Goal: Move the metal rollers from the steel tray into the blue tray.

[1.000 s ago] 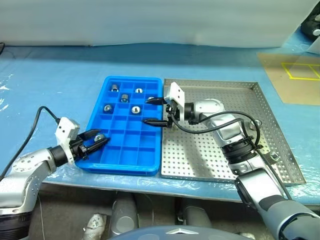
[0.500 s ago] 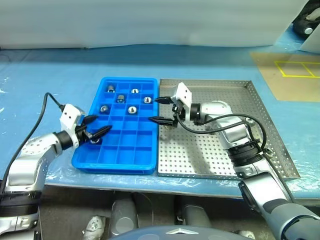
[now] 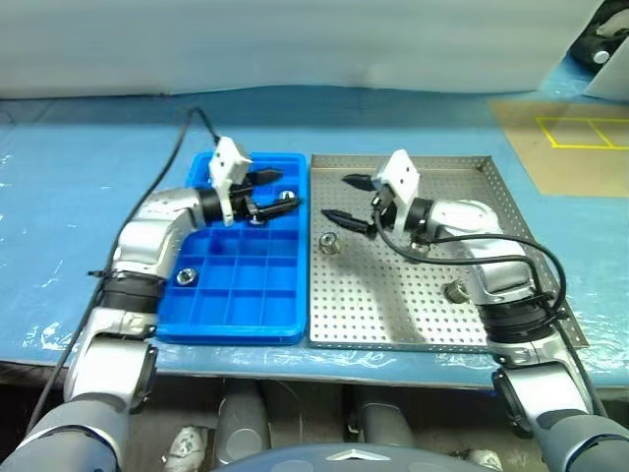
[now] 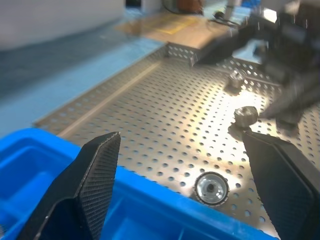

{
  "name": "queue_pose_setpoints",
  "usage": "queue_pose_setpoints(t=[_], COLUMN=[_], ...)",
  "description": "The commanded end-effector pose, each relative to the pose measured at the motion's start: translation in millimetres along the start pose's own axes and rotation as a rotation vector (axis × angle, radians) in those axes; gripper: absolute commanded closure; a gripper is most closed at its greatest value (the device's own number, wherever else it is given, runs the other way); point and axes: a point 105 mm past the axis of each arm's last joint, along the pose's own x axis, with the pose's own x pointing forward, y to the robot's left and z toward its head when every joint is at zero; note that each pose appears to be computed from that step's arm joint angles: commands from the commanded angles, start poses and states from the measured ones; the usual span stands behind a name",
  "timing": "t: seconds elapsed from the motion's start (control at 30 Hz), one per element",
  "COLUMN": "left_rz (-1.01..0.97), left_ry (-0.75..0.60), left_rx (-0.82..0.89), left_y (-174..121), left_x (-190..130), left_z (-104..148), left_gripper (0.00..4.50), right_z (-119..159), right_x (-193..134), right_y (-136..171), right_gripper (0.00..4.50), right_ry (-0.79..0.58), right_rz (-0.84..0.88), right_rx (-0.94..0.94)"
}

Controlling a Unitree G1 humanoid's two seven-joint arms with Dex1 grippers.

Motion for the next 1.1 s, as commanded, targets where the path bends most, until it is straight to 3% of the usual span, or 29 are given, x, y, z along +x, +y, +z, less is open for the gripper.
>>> queue_pose_setpoints(t=[0.03,0.47,1.1], left_rz=[-0.116,-0.367,-0.084], left_ry=[0.012,-0.012,0.178], left_rx=[0.039,0.022,-0.018], left_y=[-7.6,-64.3,-52.2], left_x=[27.6,138.6,156.0], left_z=[-1.4,6.8,-41.3], left_gripper=[0.4,0.4,0.4], right_z=[13.6,0.0,-3.1], right_x=[-31.7,-98.7,-117.6], right_y=[-15.8,2.7,10.0], right_gripper=[0.48,0.48,0.48], right_ry=[-0.019,0.105,0.165], right_rz=[-0.12,-0.378,-0.467], right_rx=[-0.032,0.007,0.006])
